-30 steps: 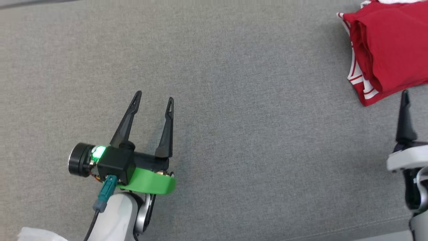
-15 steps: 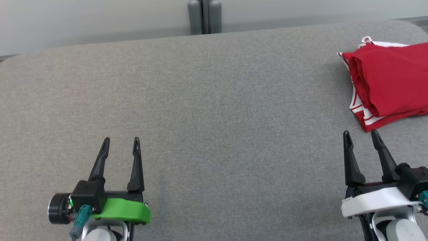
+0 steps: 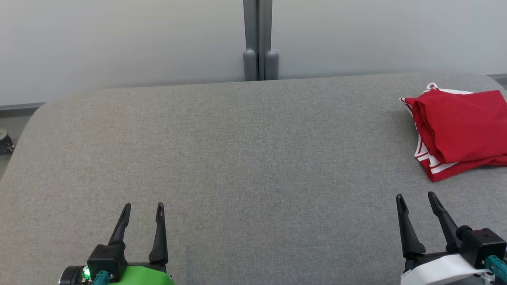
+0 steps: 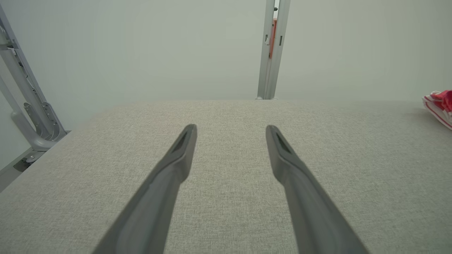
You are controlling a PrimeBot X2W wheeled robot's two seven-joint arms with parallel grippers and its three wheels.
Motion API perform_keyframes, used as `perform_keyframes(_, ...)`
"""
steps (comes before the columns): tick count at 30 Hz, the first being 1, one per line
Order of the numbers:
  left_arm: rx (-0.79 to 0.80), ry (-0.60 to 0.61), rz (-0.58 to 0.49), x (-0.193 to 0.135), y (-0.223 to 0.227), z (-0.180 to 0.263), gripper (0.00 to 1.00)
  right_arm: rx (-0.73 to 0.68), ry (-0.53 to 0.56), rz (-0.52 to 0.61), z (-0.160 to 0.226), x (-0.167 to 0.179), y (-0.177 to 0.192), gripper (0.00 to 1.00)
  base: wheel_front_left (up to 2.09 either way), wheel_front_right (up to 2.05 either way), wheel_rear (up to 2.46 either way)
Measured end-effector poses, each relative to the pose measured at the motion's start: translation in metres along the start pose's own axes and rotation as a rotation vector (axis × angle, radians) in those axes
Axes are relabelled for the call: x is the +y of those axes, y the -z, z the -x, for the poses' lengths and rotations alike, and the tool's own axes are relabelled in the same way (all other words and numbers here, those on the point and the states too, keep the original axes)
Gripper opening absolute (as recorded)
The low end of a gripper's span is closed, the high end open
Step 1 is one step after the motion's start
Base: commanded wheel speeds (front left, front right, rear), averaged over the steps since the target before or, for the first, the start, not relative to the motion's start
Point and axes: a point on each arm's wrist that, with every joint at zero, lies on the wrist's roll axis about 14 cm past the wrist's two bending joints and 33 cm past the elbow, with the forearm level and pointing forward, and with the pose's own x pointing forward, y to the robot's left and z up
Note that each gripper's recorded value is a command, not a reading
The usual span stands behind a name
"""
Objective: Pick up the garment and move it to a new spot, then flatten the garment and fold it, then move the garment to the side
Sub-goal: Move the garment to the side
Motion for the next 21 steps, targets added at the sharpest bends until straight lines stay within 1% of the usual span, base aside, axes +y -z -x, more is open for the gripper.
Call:
perform_keyframes(6, 0.011, 0.003, -0.001, -0.001, 0.003, 0.009, 1.00, -0.005, 0.002, 0.001, 0.010, 0.000, -0.003, 1.00, 0.00, 0.00, 0.00)
perform_keyframes(21, 0.036, 0.006, -0.004, -0.001, 0.011, 0.013, 1.00, -0.006, 0.006, -0.002, 0.014, -0.001, -0.003, 1.00, 0.00, 0.00, 0.00)
